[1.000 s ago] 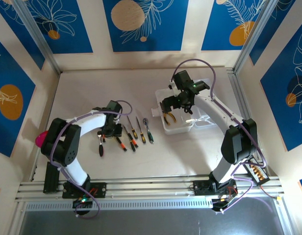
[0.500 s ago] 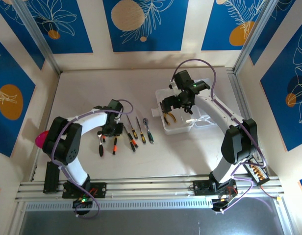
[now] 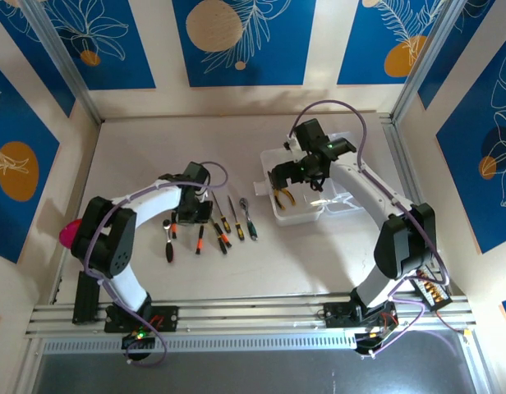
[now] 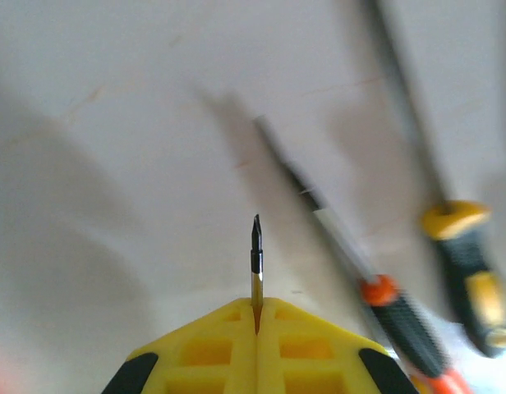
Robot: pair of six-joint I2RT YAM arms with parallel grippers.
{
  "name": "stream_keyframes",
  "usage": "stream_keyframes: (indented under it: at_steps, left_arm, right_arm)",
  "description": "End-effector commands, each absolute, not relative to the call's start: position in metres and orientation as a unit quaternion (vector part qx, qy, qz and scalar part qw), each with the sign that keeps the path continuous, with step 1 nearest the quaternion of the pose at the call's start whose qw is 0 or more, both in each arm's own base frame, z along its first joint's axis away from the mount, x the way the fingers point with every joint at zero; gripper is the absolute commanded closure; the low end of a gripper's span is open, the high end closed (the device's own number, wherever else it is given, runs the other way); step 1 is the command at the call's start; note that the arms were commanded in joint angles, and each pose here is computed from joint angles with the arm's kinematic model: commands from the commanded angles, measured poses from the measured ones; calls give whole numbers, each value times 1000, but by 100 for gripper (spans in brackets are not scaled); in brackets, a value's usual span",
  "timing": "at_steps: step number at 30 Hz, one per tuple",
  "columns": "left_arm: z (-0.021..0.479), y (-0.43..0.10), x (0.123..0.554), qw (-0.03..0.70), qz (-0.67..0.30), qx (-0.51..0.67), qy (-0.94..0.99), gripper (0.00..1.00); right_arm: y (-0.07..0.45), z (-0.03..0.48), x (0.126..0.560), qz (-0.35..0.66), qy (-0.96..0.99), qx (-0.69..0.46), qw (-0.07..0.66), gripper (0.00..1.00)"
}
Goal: Pack the tool kit
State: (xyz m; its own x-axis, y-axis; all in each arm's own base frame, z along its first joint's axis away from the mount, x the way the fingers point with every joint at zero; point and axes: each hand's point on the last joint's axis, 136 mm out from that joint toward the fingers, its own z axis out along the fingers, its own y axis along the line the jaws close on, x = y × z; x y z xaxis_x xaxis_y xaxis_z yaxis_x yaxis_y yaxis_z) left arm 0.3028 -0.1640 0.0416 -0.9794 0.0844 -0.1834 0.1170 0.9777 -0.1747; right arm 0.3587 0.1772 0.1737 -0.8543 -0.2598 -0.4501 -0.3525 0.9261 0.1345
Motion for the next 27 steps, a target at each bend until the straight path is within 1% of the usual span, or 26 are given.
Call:
stream_keyframes:
  at_steps: [1, 5, 9, 13, 15, 19, 27]
  left_arm:
    - [94, -189, 320, 147, -149, 83, 974, 100]
    - [133, -209, 331, 183, -206, 94, 957, 100]
    - [182, -241, 346, 233, -300, 100, 920, 100]
    - [228, -268, 360, 276, -388, 99, 874, 100]
    - [246, -278, 366, 292, -423, 97, 853, 100]
    - [263, -290, 372, 297, -467, 91, 828, 100]
    - [274, -300, 370, 293, -517, 85, 800, 100]
  right_arm:
    - [189, 192, 351, 162, 945, -159, 233, 1]
    - [207, 203, 342, 220, 928, -177, 243, 1]
    - [235, 220, 327, 304, 894, -205, 257, 1]
    - [258, 232, 315, 361, 866, -225, 264, 0]
    - [268, 236, 310, 380, 854, -235, 268, 3]
    - [287, 243, 301, 418, 831, -251, 269, 8]
    - [304, 234, 312, 414, 833, -251, 269, 17]
